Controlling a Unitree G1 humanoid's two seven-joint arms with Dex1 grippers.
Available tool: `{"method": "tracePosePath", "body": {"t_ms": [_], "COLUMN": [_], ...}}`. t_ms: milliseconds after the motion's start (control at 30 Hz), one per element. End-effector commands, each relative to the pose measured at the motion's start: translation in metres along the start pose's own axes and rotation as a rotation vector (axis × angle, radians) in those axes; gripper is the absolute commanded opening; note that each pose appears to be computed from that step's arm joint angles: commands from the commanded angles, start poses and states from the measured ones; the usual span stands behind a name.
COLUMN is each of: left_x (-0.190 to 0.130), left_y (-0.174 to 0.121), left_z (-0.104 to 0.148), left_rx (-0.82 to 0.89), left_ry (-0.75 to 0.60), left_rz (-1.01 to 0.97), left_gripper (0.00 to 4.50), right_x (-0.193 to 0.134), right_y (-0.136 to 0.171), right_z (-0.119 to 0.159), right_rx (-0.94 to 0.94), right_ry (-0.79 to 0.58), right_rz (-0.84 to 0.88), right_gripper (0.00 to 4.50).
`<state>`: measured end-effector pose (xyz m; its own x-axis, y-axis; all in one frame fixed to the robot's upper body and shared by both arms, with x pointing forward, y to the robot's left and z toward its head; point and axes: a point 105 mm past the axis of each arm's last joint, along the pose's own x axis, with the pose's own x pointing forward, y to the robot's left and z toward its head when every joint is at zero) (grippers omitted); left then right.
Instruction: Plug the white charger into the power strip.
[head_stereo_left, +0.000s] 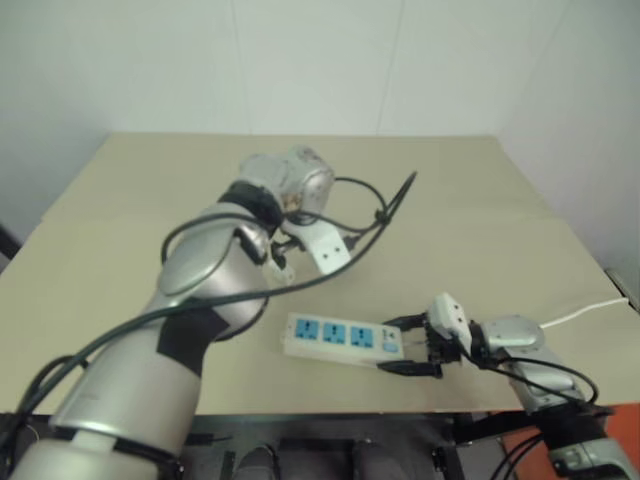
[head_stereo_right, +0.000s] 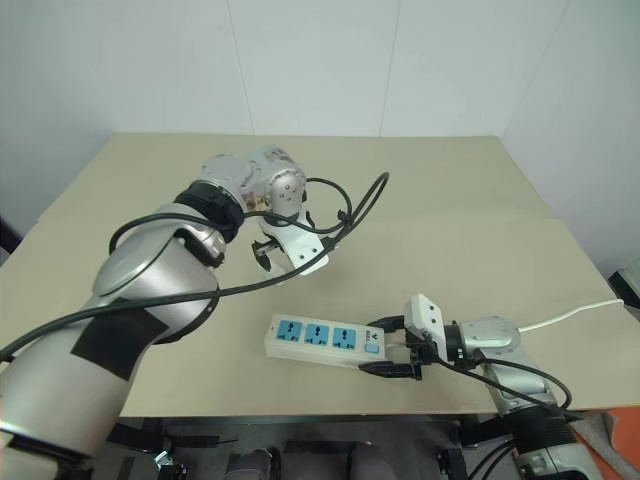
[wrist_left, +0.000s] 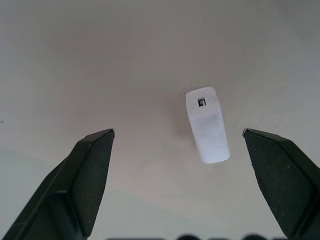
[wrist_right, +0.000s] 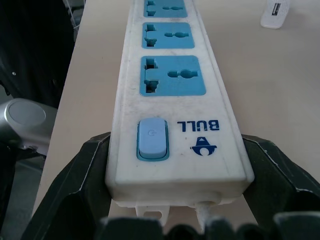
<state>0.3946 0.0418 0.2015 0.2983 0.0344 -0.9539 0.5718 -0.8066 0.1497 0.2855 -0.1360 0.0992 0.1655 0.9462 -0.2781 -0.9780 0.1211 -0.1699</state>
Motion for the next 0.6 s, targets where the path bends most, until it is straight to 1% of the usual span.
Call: {"method": "tracePosePath", "body": {"t_ms": [33,133,233,500,600], "left_x": [0.0,0.001,0.005,0.017,0.022], "left_y": [-0.001,-0.003,-0.005,-0.01,-0.013], "left_z": [-0.001,0.002,-0.004,-0.007,-0.01], "left_rx": [-0.044,-0.088,-0.088,-0.146,-0.145], "left_ry": [-0.007,-0.045,0.005,-0.001,0.019], "left_rz": [-0.009,-0.037,-0.035,-0.041,-0.052], "left_gripper": [4.5,4.5,4.5,4.5,4.5], "right_x": [0.006,0.008,0.009,0.011,0.012], "right_y": [-0.004,-0.006,-0.008,-0.009,-0.008], "right_z": [0.014,0.014,0.013,0.012,0.011], "right_rx": [-0.062,-0.066,-0.073,-0.082,-0.082], "right_ry": [-0.026,-0.025,-0.025,-0.022,-0.019], "right_rz": [0.001,-0.014,-0.032,-0.054,-0.056], "right_gripper": [3.41,3.41,3.41,3.41,3.41]}}
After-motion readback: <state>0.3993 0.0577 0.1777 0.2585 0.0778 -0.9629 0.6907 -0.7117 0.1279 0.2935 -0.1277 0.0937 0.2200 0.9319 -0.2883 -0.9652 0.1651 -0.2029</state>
